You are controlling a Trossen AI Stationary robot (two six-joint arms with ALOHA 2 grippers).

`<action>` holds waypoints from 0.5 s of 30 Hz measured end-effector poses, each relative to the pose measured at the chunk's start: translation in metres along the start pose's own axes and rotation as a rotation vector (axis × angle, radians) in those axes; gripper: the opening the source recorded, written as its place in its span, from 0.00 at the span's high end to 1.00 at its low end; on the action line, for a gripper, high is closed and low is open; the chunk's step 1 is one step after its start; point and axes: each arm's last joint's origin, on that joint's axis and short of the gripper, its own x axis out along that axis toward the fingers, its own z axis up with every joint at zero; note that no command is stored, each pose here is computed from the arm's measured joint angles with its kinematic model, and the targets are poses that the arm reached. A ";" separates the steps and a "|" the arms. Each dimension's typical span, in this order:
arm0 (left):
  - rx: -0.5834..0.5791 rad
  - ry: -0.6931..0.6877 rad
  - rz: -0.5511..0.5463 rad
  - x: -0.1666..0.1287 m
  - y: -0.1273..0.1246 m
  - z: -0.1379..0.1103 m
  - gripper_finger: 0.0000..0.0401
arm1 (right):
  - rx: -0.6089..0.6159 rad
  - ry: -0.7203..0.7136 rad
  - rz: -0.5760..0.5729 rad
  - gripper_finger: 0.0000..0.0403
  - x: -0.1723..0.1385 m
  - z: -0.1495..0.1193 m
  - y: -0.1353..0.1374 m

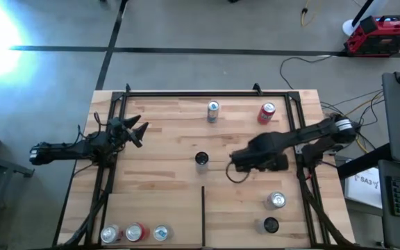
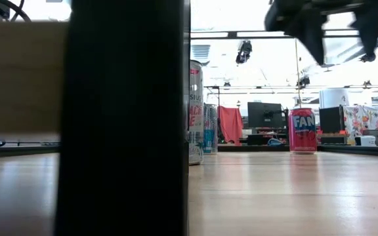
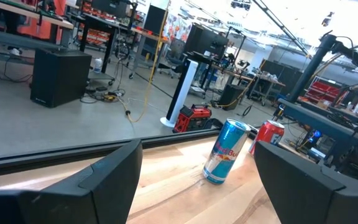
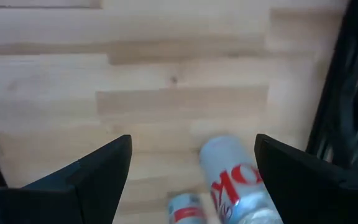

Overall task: Place canned beverage on shelf
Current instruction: Move the red silver soda can to the center of the table

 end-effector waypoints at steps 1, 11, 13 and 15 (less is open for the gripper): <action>0.000 0.000 0.000 0.000 0.000 0.000 0.27 | 0.044 0.019 -0.002 0.20 0.004 -0.004 -0.003; 0.000 0.000 0.000 0.000 0.000 0.000 0.27 | 0.361 0.095 0.004 0.20 0.026 -0.051 -0.024; 0.000 0.000 0.000 0.000 0.000 0.000 0.27 | 0.404 0.089 -0.005 0.20 0.027 -0.059 -0.029; 0.000 0.000 0.000 0.000 0.000 0.000 0.27 | 0.441 0.081 -0.011 0.20 0.029 -0.067 -0.033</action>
